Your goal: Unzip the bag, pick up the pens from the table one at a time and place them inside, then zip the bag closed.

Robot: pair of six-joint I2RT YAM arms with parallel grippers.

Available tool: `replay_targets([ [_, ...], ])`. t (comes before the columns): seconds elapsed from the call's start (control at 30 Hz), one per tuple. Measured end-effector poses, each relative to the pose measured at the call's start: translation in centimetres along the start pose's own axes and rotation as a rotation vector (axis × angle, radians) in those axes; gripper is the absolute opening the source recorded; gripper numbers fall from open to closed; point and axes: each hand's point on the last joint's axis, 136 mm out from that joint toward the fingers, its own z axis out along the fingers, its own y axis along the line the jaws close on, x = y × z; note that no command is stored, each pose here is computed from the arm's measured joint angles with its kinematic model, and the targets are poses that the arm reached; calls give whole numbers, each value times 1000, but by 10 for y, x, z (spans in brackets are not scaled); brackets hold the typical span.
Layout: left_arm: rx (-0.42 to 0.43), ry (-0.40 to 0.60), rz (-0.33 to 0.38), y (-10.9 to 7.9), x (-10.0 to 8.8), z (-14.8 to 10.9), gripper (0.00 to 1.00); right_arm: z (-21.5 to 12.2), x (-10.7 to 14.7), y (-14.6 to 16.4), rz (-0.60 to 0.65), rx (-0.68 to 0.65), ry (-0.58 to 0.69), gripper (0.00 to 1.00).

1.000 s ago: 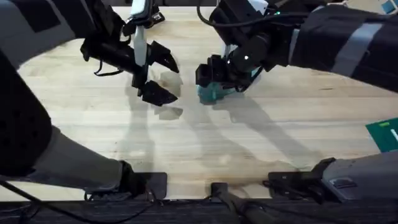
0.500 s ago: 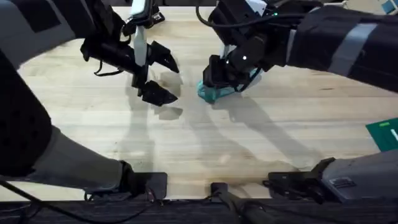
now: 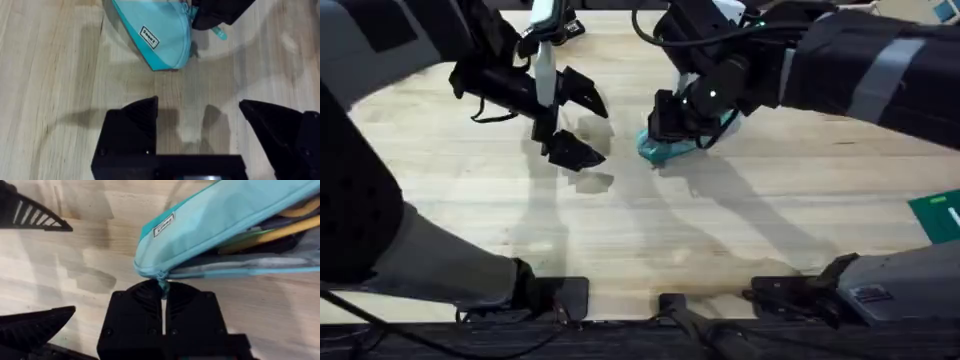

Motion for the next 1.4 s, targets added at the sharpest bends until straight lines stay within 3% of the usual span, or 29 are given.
replay_targets([
  [0.23, 0, 0, 0, 0, 0, 0, 993, -3, 7, 10, -84, -63, 35, 33],
  [0.33, 0, -1, 0, 0, 0, 0, 992, -24, 0, 21, -129, -123, -17, 33],
  [0.57, -6, -58, 7, 2, -10, 0, 993, -50, -25, 24, -120, -186, -133, 33],
  [0.8, -16, -131, 21, 4, -23, -2, 993, -52, -31, 23, -109, -202, -146, 32],
  [1.03, -36, -166, 92, 13, -35, 4, 993, -54, -42, 27, -108, -227, -191, 32],
  [1.13, -70, -168, 134, 26, -45, 12, 993, -55, -45, 28, -108, -233, -204, 32],
  [1.27, -96, -177, 141, 37, -53, 16, 993, -54, -45, 28, -109, -233, -204, 32],
  [1.4, -79, -181, 106, 39, -56, 27, 993, -54, -45, 28, -109, -233, -205, 32],
])
